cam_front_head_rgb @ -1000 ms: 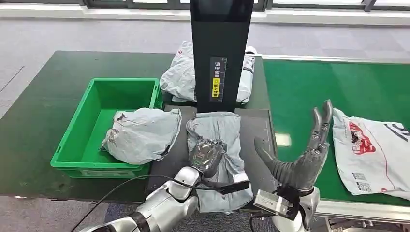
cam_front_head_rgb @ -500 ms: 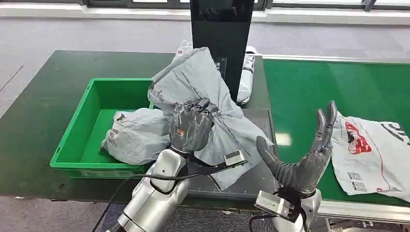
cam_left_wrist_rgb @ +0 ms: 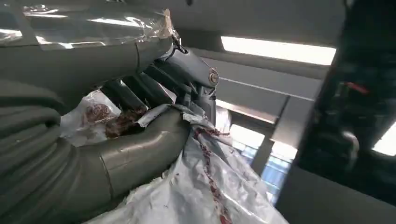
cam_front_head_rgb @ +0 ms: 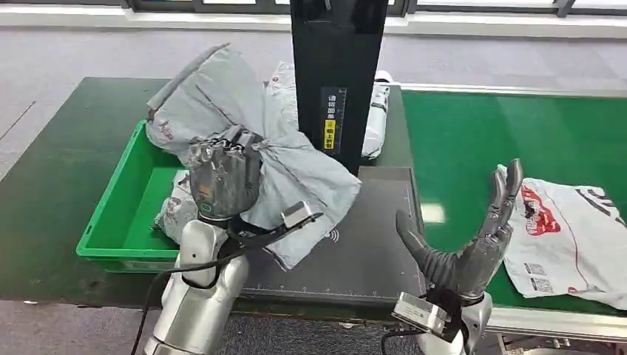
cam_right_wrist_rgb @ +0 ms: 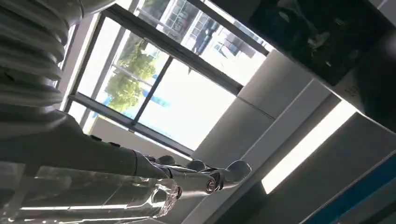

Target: Moved the parcel from conveyor to table for the left to box.

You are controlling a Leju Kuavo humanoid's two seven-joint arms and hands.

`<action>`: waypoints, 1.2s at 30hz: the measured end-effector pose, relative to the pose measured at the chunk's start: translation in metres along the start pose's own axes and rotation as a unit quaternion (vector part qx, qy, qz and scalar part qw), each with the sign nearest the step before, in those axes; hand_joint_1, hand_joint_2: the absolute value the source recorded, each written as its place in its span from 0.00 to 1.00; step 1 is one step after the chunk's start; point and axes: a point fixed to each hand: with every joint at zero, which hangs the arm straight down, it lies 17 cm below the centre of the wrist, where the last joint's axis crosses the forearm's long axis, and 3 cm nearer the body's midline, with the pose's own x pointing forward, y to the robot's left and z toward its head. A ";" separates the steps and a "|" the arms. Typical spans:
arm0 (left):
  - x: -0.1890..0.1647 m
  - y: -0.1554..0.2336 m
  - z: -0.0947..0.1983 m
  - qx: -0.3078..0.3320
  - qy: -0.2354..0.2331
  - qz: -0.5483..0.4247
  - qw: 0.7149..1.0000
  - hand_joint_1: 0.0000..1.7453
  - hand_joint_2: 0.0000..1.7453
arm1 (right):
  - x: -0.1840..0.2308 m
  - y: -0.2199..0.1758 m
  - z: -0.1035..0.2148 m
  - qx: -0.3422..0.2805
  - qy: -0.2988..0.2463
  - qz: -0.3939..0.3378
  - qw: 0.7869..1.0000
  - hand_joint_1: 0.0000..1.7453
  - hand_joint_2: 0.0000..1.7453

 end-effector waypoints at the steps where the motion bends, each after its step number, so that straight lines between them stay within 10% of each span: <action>1: -0.007 0.000 0.001 0.000 0.006 -0.004 1.000 1.00 1.00 | 0.000 0.000 0.000 0.000 0.000 0.000 1.000 0.00 1.00; 13: -0.236 0.006 0.050 -0.025 0.200 -0.108 0.973 1.00 1.00 | -0.005 -0.002 0.002 0.002 0.010 -0.013 1.000 0.00 1.00; 22: -0.287 0.001 0.090 -0.047 0.285 -0.116 0.950 1.00 1.00 | -0.006 -0.002 0.001 0.004 0.007 -0.015 1.000 0.00 1.00; 23: -0.289 0.000 0.091 -0.048 0.289 -0.116 0.949 0.00 1.00 | -0.006 -0.002 0.001 0.004 0.007 -0.015 1.000 0.00 1.00; 36: -0.275 0.011 0.077 -0.018 0.258 -0.097 0.961 0.00 1.00 | -0.005 0.002 -0.002 0.012 0.000 -0.017 1.000 0.00 1.00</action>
